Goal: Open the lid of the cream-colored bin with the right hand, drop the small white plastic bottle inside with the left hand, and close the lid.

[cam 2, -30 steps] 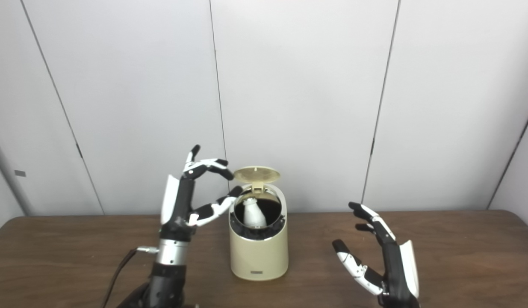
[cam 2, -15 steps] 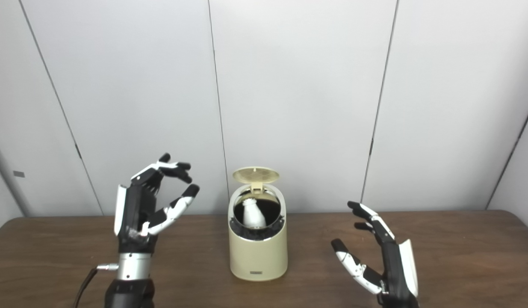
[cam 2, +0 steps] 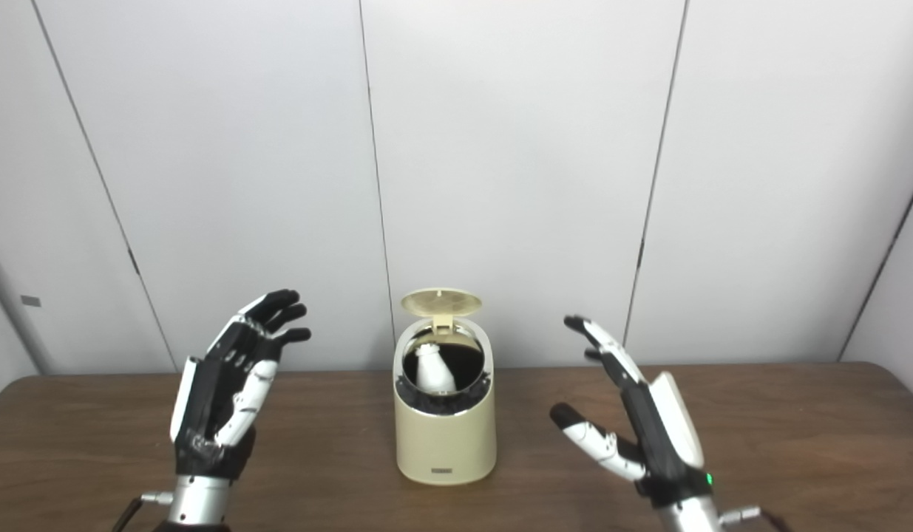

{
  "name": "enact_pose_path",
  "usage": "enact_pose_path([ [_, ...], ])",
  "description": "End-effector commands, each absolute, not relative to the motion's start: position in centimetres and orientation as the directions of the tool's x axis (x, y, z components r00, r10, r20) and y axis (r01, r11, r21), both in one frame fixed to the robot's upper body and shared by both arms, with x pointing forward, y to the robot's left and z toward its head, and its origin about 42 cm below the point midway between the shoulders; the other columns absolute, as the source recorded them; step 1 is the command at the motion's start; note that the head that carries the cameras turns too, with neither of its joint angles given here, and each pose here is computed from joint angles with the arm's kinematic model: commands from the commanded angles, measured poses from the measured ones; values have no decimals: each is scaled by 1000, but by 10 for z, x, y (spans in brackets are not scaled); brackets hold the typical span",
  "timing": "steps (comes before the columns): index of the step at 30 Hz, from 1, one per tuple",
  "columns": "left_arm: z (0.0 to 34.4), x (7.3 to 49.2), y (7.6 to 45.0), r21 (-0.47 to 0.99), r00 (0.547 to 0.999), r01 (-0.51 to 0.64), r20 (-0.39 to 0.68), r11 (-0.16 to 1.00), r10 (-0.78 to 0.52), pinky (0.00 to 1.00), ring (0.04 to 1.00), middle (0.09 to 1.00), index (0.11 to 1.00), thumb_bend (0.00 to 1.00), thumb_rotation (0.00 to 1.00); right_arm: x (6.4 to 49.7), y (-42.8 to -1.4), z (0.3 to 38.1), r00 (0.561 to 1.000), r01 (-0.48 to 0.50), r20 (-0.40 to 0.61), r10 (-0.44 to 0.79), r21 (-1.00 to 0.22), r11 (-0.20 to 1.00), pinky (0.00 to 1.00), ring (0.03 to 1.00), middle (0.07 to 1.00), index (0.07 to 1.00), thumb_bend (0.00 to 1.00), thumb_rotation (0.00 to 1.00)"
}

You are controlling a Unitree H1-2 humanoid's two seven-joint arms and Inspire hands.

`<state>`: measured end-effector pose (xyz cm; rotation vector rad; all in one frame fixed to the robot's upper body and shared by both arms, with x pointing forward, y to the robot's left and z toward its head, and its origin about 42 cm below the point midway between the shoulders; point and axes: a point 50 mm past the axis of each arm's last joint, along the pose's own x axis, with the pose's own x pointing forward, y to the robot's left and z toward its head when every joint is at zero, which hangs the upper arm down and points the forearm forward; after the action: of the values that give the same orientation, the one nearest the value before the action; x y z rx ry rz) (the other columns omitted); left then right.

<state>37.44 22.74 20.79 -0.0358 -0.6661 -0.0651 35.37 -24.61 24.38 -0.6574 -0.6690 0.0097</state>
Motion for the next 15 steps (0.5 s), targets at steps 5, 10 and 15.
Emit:
enact_pose_path([
  [5, 212, 374, 228, 7, 776, 49, 629, 999, -42, 799, 846, 863, 838, 328, 777, 362, -221, 325, 724, 230, 568, 392, -734, 639, 884, 944, 897, 888, 742, 1000],
  [10, 211, 374, 227, -3, 778, 26, 628, 1000, -18, 794, 843, 853, 828, 346, 774, 363, -197, 370, 744, 234, 466, 479, -853, 467, 987, 999, 964, 956, 983, 1000],
  [15, 213, 374, 227, 0, 774, 9, 634, 1000, -7, 801, 841, 849, 823, 346, 803, 371, -172, 403, 749, 237, 410, 521, -899, 368, 997, 1000, 983, 961, 1000, 1000],
])
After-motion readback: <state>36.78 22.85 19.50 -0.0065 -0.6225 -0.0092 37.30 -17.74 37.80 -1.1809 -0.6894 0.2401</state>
